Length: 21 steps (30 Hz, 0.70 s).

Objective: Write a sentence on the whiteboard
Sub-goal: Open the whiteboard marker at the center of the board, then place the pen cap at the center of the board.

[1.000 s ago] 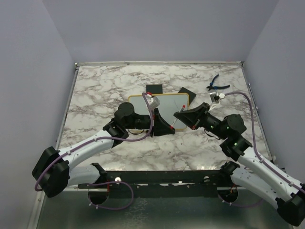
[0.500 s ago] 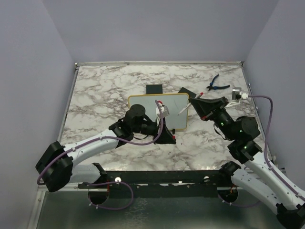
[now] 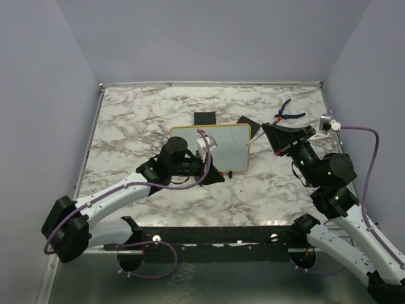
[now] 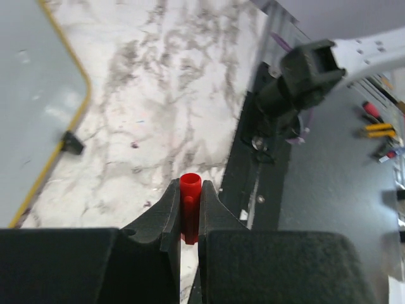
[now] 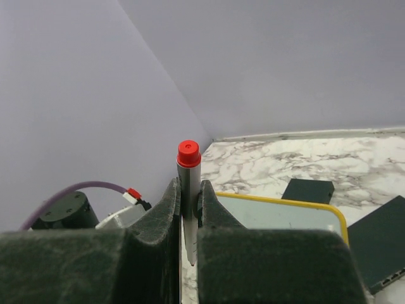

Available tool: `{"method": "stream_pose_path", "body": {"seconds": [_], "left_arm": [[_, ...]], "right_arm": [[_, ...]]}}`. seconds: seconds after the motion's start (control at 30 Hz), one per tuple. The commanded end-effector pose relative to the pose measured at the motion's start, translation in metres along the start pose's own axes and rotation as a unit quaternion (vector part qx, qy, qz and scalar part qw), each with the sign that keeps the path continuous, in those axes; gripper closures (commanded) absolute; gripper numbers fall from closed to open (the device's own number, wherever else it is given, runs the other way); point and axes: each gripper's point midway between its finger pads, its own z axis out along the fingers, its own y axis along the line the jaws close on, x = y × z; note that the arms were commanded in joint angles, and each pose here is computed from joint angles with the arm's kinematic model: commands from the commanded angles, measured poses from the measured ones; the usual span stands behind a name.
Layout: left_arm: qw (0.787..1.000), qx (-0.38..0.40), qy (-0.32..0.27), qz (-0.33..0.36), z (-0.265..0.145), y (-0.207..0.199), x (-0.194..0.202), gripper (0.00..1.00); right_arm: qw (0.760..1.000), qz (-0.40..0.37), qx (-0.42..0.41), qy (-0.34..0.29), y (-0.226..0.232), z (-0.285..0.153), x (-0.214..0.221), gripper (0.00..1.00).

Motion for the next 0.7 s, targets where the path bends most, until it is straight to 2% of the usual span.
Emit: {"method": "stream_pose_path", "body": {"seconds": [0.0, 0.07, 0.17, 0.27, 0.47, 0.57, 0.67], "left_arm": [[0.986, -0.154, 0.001, -0.058, -0.022, 0.046, 0.014, 1.00], [0.974, -0.211, 0.014, -0.087, -0.034, 0.060, 0.030, 1.00], [0.934, -0.338, 0.023, -0.116, -0.067, 0.090, 0.046, 1.00], [0.895, -0.420, 0.015, -0.152, -0.092, 0.107, 0.061, 1.00], [0.831, -0.507, -0.002, -0.229, -0.115, 0.131, 0.105, 1.00], [0.810, -0.533, 0.002, -0.243, -0.123, 0.139, 0.126, 1.00], [0.800, -0.544, 0.010, -0.251, -0.127, 0.142, 0.141, 1.00]], "right_arm": [[0.997, -0.040, 0.055, 0.023, -0.020, -0.010, 0.002, 0.99], [0.996, -0.049, 0.062, 0.029, -0.024, -0.013, 0.004, 0.99], [0.996, -0.053, 0.066, 0.037, -0.026, -0.014, 0.007, 0.99], [0.996, -0.050, 0.066, 0.046, -0.028, -0.015, 0.015, 0.99], [0.996, -0.038, 0.058, 0.051, -0.027, -0.014, 0.022, 0.99], [0.996, -0.038, 0.058, 0.052, -0.027, -0.015, 0.021, 0.99], [0.996, -0.036, 0.059, 0.054, -0.029, -0.017, 0.024, 0.99]]}}
